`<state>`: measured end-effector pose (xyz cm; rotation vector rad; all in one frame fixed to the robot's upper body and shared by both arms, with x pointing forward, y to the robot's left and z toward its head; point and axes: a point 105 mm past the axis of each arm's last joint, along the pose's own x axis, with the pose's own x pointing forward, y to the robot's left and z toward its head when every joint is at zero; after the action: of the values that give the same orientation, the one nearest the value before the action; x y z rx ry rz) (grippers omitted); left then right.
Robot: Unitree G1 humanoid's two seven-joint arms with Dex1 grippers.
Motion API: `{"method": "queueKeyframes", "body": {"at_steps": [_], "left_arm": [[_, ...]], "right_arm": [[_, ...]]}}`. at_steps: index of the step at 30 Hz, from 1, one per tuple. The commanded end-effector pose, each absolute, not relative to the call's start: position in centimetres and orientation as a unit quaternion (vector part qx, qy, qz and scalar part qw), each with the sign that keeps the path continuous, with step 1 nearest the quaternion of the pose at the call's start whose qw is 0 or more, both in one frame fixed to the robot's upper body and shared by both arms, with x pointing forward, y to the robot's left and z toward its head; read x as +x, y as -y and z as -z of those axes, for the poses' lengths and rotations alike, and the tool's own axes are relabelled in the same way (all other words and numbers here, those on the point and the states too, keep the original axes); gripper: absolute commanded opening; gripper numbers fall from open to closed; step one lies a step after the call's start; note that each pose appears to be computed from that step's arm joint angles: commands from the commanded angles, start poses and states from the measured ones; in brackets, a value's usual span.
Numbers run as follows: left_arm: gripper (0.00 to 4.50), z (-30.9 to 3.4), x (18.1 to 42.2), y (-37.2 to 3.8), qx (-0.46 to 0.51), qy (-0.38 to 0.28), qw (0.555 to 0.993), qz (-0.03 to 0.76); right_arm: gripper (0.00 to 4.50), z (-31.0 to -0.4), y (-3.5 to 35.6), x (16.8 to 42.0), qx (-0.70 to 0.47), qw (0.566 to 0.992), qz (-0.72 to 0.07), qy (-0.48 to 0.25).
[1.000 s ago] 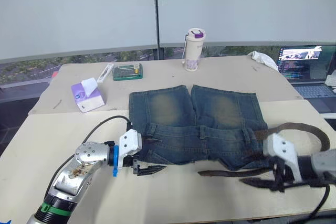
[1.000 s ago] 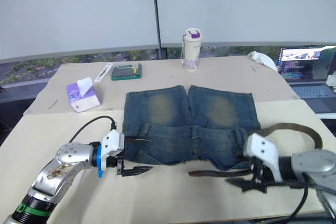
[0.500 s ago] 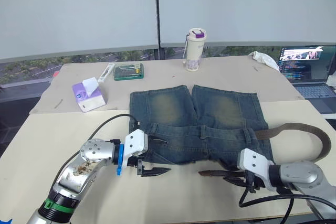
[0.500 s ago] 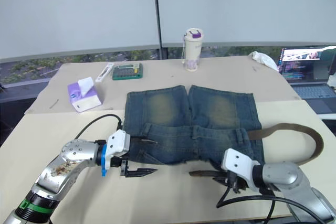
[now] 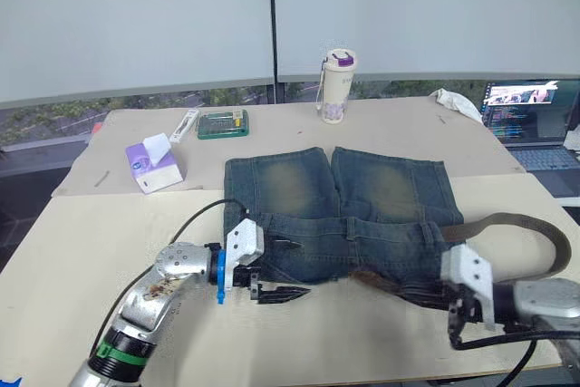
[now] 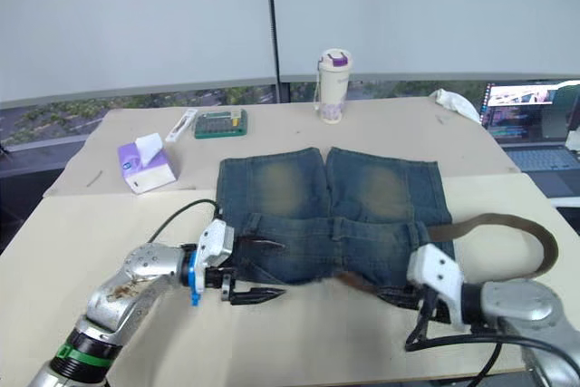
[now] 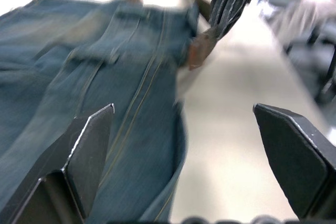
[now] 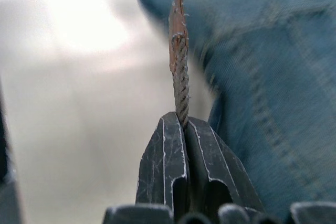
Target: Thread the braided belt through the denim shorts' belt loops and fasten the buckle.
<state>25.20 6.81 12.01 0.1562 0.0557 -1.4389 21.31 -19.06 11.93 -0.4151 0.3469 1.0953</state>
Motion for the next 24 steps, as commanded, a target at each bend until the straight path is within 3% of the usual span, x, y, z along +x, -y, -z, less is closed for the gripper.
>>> {"method": "queueKeyframes", "body": {"at_steps": [1,10,11,21,23,24], "left_arm": [[4.5,-13.8,24.8,-5.5,-0.001,-0.016,0.728,0.685],[4.5,-15.5,25.3,-1.5,-0.112,-0.004,0.688,0.717],[3.96,-15.3,25.2,-1.3,-0.108,-0.005,0.685,0.721],[0.59,-15.8,25.1,-0.9,-0.127,0.003,0.673,0.729],[0.02,-15.8,25.2,-0.8,-0.145,-0.002,0.677,0.722],[0.02,-15.9,25.3,-0.7,-0.167,-0.012,0.677,0.716]], "right_arm": [[0.04,-14.8,17.5,20.8,-0.148,0.814,-0.55,-0.114],[0.04,-17.2,14.7,21.0,-0.101,0.807,-0.578,-0.066],[0.0,-17.2,14.5,21.1,-0.101,0.807,-0.578,-0.065],[0.0,-16.9,14.1,21.0,-0.1,0.81,-0.573,-0.068],[0.0,-16.7,14.2,20.9,-0.091,0.811,-0.572,-0.08],[0.0,-16.5,14.3,20.8,-0.091,0.812,-0.569,-0.091]]}}
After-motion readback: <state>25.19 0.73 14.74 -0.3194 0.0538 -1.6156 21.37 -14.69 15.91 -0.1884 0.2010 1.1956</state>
